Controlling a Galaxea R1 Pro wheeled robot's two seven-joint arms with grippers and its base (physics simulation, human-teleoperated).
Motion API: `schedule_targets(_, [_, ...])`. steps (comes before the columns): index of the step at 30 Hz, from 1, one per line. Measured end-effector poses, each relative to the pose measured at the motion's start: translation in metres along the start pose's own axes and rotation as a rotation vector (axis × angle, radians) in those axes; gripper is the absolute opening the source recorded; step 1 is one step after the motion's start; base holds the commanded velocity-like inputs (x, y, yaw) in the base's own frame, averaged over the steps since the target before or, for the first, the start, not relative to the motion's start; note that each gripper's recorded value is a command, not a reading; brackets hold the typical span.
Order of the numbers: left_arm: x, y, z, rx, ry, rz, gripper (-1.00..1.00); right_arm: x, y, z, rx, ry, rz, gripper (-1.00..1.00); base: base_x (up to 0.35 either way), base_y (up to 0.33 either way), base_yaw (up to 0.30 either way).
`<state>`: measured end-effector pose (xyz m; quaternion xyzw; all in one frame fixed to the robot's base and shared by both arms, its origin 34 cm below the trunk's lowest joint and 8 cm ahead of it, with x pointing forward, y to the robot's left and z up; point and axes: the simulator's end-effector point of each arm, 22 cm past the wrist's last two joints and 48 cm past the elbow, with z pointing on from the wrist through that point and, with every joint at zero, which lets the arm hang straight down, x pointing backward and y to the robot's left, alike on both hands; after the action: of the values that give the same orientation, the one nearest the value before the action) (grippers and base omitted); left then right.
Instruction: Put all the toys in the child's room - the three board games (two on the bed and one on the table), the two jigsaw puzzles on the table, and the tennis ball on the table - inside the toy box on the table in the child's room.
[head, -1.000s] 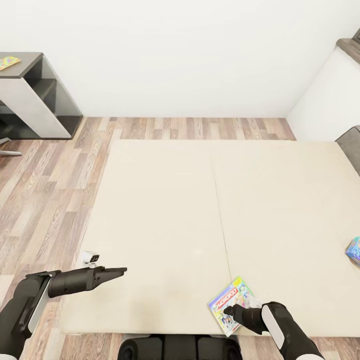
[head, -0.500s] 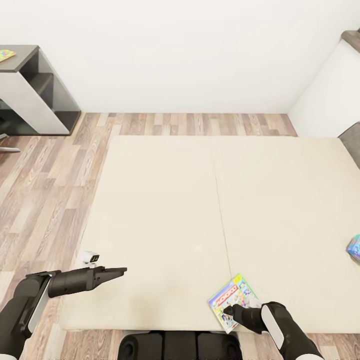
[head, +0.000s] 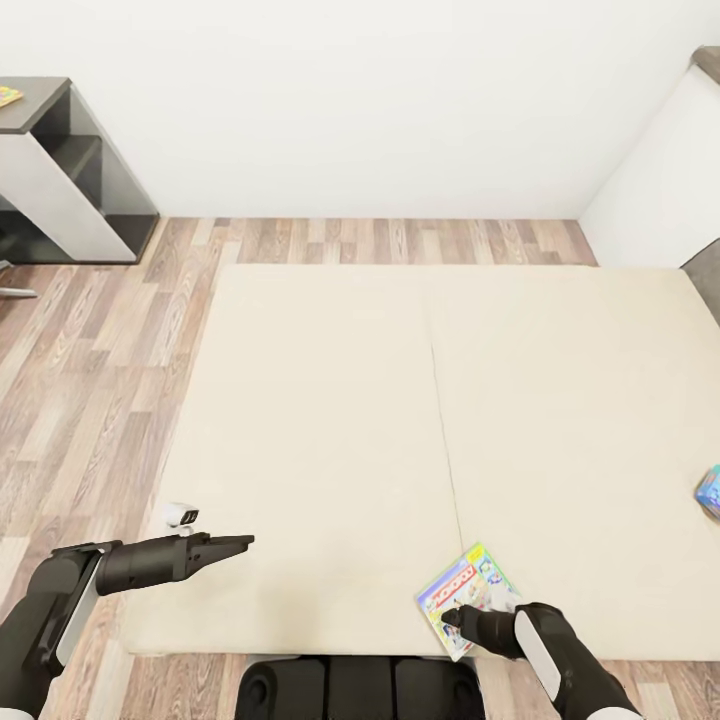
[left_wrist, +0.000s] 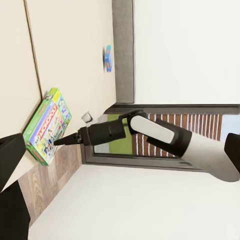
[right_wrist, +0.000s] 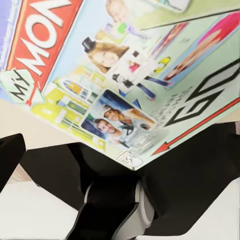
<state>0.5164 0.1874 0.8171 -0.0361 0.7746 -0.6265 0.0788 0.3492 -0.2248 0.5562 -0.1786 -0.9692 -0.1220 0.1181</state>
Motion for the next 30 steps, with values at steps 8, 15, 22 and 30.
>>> schedule_targets(8, [0.0021,0.0035,0.0008,-0.001,0.002,-0.009,1.0,0.0029,0.0063,0.0057,0.0,-0.004,-0.047,1.0,0.0,0.0,0.0])
schedule_targets(15, [0.0028,0.0046,0.0011,-0.001,0.002,-0.012,1.0,0.0032,0.0069,0.0067,-0.002,-0.004,-0.047,1.0,0.0,0.0,0.0])
schedule_targets(22, [0.0029,0.0048,0.0012,-0.001,0.003,-0.013,1.0,0.0029,0.0075,0.0068,-0.004,-0.004,-0.046,1.0,0.0,0.0,0.0])
schedule_targets(30, [0.003,0.0048,0.0013,-0.001,0.002,-0.013,1.0,0.0029,0.0076,0.0068,-0.005,-0.004,-0.045,1.0,0.0,0.0,0.0])
